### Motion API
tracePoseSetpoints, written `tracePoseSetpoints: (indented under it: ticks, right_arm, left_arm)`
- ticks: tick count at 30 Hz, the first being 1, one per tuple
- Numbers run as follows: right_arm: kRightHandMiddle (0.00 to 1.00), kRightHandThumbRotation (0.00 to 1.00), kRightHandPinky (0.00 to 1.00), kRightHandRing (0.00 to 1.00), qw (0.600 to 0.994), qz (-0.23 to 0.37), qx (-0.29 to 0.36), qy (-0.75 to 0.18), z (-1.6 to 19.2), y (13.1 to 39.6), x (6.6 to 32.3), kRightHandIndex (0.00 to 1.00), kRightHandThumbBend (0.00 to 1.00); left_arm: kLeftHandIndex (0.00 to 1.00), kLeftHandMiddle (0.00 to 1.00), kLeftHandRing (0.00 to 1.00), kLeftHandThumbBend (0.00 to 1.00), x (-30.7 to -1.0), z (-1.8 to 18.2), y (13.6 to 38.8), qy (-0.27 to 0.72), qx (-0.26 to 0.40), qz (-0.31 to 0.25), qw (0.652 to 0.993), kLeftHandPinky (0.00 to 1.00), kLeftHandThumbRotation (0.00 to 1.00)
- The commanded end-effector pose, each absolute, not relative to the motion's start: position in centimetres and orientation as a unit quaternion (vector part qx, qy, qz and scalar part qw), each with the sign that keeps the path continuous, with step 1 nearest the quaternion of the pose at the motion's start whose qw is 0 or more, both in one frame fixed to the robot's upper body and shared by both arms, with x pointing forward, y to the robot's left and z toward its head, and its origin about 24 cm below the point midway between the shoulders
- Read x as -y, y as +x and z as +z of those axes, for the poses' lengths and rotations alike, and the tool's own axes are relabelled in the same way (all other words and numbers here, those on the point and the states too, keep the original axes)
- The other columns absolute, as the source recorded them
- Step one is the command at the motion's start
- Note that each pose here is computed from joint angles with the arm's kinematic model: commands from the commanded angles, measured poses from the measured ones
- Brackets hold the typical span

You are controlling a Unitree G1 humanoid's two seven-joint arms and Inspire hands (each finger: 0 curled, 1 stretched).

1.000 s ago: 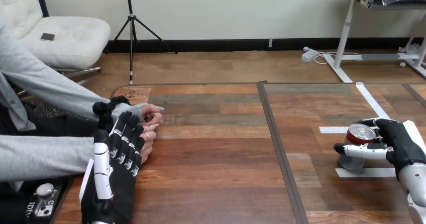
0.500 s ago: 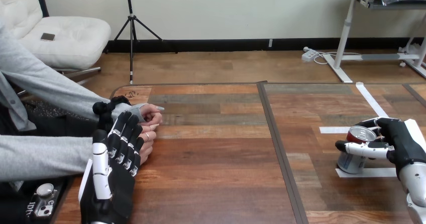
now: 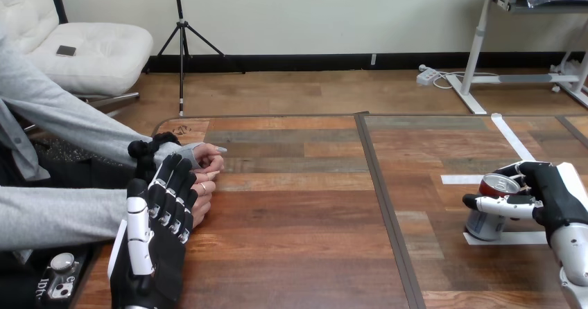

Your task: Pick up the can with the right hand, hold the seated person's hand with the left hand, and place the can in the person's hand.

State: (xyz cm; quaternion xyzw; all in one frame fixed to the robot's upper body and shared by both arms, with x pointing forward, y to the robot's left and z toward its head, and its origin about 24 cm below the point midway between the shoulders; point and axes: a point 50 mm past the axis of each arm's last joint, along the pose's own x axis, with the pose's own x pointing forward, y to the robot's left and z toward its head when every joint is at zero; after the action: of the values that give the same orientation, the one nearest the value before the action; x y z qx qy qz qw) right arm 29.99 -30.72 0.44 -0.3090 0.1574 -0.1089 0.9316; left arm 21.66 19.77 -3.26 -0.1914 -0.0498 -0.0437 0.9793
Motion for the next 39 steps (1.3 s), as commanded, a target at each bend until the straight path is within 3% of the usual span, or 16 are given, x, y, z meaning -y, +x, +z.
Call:
tracePoseSetpoints:
  ticks: [1, 39]
  right_arm:
    - [0.50, 0.00, 0.41, 0.45, 0.936, -0.110, -0.102, -0.320, 3.21, 32.15, 30.11, 0.51, 0.75]
    - [0.45, 0.00, 0.38, 0.41, 0.944, -0.080, -0.047, -0.315, 4.16, 32.11, 29.78, 0.46, 0.79]
  left_arm:
    - [0.93, 0.95, 0.98, 0.59, -19.37, -1.44, 23.43, -0.185, 0.090, -0.067, 0.976, 1.00, 0.99]
    - [0.94, 0.96, 0.98, 0.57, -19.48, -1.43, 23.35, -0.182, 0.088, -0.073, 0.977, 1.00, 1.00]
